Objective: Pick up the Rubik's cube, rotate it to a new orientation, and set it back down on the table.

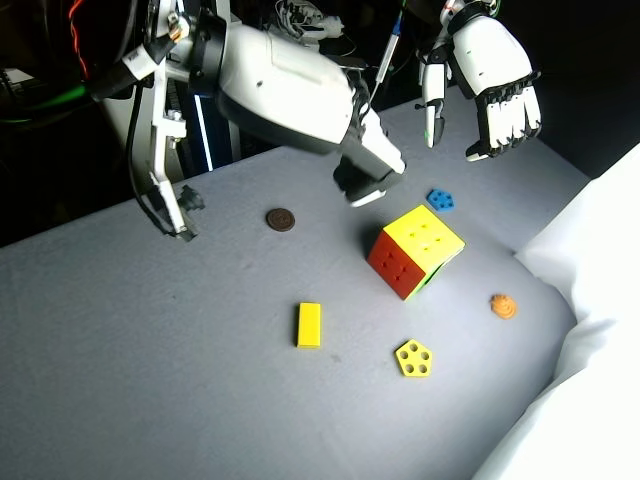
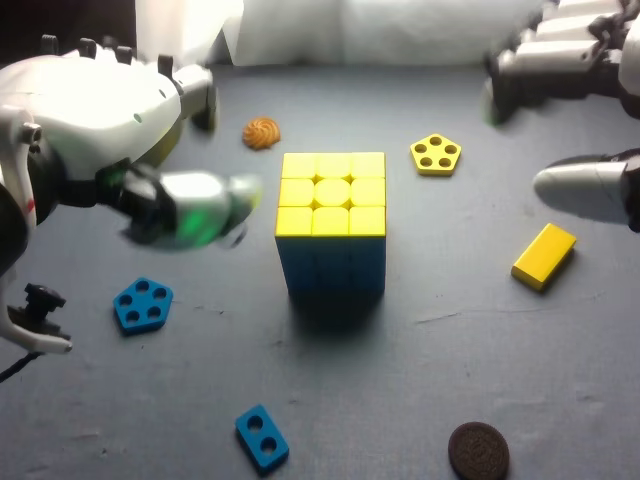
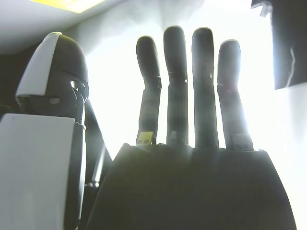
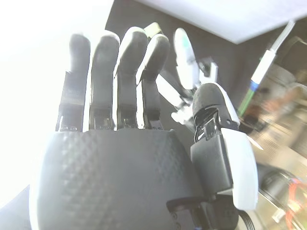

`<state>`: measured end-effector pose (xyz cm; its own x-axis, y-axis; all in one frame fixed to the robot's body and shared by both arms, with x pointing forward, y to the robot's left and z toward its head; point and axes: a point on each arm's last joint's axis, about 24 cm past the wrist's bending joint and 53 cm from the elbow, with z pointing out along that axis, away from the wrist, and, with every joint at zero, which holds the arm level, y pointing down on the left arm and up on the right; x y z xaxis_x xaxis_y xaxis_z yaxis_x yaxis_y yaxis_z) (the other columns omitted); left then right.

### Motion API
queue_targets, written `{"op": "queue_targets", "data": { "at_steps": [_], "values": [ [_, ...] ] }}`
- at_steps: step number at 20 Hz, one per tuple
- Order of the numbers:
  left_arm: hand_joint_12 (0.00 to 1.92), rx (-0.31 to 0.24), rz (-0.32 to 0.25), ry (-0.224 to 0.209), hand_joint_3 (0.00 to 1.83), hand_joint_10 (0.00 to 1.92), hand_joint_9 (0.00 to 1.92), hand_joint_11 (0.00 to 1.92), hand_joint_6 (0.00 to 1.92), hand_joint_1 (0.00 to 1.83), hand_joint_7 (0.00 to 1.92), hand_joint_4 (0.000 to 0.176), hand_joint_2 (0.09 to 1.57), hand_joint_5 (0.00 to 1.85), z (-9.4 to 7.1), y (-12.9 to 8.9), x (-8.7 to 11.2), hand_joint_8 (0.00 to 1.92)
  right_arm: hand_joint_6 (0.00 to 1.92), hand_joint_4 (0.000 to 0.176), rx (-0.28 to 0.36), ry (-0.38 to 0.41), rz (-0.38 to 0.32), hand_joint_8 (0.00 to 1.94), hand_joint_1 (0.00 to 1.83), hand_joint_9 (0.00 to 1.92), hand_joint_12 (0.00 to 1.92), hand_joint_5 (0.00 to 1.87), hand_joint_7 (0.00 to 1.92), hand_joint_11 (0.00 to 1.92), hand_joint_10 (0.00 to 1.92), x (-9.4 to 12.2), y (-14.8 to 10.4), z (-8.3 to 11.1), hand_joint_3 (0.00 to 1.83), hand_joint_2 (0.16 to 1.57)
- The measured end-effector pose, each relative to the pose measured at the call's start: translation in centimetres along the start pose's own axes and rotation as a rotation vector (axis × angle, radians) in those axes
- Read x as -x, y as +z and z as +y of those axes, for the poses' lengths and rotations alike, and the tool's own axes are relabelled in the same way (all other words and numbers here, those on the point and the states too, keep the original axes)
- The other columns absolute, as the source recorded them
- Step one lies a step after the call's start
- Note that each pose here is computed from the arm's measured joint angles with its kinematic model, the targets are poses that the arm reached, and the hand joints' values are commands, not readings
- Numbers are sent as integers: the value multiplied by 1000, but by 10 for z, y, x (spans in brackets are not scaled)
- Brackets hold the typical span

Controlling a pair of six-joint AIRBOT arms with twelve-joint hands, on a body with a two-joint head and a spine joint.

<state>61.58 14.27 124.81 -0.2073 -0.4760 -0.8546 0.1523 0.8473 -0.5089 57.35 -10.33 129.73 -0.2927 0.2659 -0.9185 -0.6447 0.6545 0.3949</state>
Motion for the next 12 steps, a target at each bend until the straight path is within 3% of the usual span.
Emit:
{"op": "queue_targets", "data": {
  "at_steps": [2,6,9,10,12],
  "values": [
    [404,-5,-7,10,10,7,99,0,0,0,76,0,1326,0,-2,0,2,6,25,0,-21,17,3,9,0,51,0,49,93,0,47,-2,0,-3,35,1381],
    [387,13,10,-16,4,0,90,0,0,0,68,0,1336,0,3,0,-3,1,19,0,-40,64,10,8,0,62,0,43,98,0,44,-6,-4,-7,26,1380],
    [414,13,17,-25,1,2,91,0,0,0,71,0,1333,0,-1,2,-8,3,10,0,-117,97,145,1,0,54,0,26,82,0,38,-55,-7,-33,24,1384],
    [376,24,22,-38,3,2,81,0,0,0,58,0,1339,0,-1,3,-11,3,13,0,-132,110,155,2,0,56,0,33,83,0,38,-59,-2,-38,23,1385],
    [350,14,37,-51,3,2,81,0,0,0,58,0,1348,0,-9,8,-19,3,13,0,-110,126,107,3,0,60,0,34,87,0,37,-41,1,-40,20,1383]
  ]
}}
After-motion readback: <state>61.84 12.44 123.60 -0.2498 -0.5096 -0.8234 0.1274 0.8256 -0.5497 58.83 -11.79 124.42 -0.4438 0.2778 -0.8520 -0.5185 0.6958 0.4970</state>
